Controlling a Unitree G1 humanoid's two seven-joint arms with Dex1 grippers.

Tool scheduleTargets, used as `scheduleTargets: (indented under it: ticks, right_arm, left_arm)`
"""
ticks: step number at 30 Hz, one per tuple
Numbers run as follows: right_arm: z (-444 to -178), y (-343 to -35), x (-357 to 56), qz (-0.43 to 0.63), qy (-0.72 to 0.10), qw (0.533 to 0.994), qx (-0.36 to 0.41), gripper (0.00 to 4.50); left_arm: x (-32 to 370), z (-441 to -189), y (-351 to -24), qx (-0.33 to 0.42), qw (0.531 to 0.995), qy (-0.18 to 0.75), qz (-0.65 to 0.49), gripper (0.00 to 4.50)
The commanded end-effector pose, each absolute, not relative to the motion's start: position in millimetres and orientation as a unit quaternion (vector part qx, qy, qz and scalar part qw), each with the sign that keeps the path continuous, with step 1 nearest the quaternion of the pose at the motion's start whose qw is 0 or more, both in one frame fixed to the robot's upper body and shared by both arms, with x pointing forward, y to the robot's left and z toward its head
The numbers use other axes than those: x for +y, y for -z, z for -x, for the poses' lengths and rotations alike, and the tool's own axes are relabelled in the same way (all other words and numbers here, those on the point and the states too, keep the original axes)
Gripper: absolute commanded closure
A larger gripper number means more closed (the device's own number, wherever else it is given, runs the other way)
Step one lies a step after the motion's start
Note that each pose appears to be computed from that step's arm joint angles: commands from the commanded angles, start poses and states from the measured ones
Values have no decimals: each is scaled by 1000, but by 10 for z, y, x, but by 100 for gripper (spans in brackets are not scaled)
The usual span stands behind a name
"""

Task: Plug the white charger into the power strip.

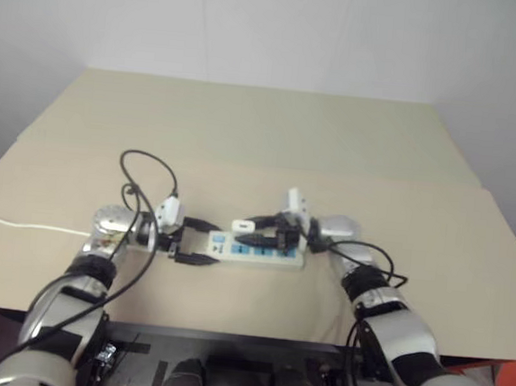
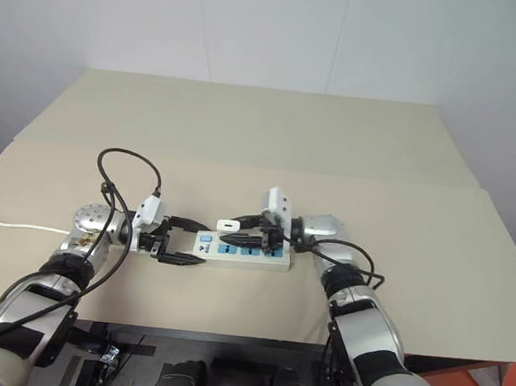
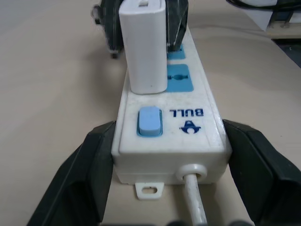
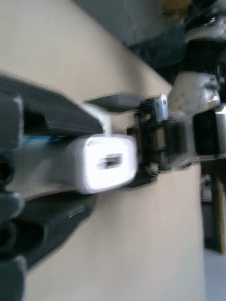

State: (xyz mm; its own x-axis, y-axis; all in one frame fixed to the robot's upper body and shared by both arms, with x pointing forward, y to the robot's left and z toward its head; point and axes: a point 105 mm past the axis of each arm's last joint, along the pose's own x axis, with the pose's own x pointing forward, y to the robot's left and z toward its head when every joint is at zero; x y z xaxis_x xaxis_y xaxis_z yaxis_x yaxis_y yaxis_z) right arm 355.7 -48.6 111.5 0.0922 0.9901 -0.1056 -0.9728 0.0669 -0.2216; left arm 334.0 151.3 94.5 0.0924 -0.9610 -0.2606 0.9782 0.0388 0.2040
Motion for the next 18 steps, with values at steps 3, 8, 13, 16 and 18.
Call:
scheduleTargets:
  ticks: [3,8,13,16,18]
  right_arm:
    - [-3470,-695,-712,127,-655,744,24,37]
    - [-3449,-708,-708,122,-664,737,25,2]
    - [-3429,-828,-736,108,-681,724,11,2]
    - [-3454,-901,-762,123,-677,725,1,2]
    - [-3451,-1020,-803,132,-677,724,-27,2]
  left_arm:
    - [1576,-3321,-978,29,708,680,-186,129]
    - [1569,-3324,-975,29,708,680,-186,129]
    - [1570,-3327,-978,29,708,680,-187,129]
    - [1575,-3334,-984,29,710,679,-186,129]
    - [1581,-3340,-972,41,710,679,-181,129]
